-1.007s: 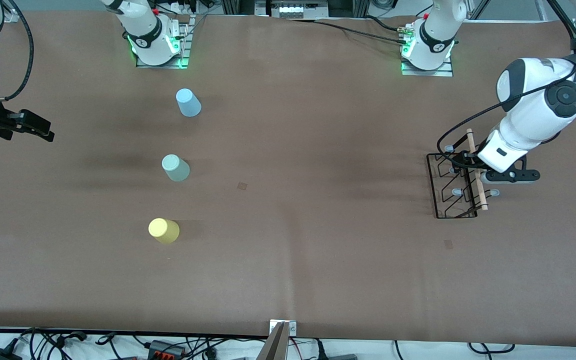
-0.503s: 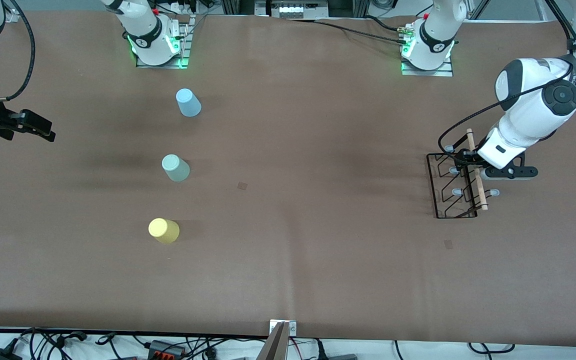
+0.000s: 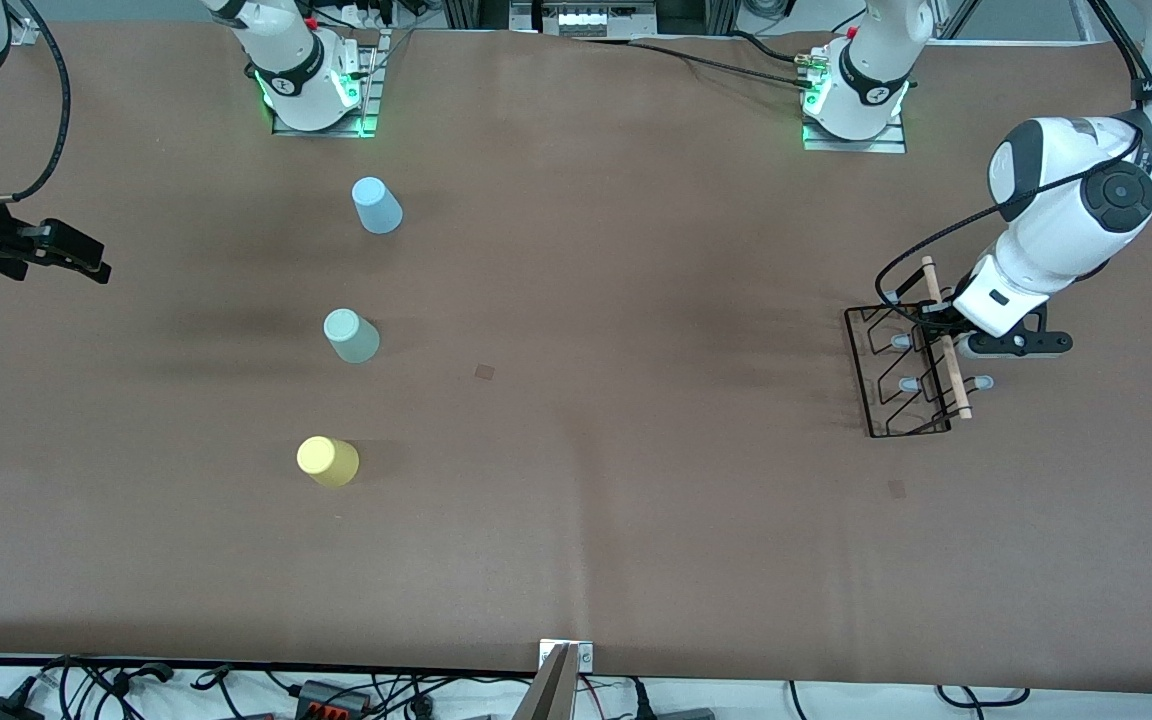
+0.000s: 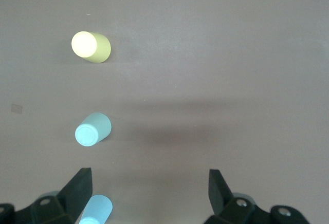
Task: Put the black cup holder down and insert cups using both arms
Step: 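Carry the rack with the left gripper to the table middle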
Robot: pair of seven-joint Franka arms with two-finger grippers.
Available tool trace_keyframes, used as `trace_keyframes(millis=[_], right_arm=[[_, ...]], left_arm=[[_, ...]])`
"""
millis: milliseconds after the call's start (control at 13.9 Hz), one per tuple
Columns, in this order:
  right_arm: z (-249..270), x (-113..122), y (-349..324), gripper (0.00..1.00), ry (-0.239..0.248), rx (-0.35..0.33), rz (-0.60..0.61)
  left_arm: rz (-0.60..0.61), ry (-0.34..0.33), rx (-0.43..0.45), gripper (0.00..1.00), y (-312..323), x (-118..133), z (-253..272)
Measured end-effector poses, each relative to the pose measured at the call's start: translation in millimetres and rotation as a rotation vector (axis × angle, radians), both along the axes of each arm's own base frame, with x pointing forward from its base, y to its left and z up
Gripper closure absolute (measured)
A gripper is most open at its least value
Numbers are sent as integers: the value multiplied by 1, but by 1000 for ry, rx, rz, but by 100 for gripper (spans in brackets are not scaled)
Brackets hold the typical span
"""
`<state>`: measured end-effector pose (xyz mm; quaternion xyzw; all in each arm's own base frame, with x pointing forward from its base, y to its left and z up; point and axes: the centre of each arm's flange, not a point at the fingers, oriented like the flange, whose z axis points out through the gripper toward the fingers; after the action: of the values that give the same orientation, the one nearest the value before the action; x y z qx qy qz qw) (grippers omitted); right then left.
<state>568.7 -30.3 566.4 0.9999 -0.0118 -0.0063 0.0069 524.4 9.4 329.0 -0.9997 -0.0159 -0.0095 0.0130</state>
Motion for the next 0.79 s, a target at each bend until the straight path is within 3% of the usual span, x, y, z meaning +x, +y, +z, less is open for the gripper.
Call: trace_keyframes(millis=[288,575,791], right_arm=[[0,0,0,0,1,0,0],[0,0,0,0,1,0,0],[0,0,0,0,1,0,0]], left_arm=[[-81,35,1,84,-45,-1,8],[-177,73,11,84,-151,-1,61],[-133,53,-4,84,-254,-20,102]])
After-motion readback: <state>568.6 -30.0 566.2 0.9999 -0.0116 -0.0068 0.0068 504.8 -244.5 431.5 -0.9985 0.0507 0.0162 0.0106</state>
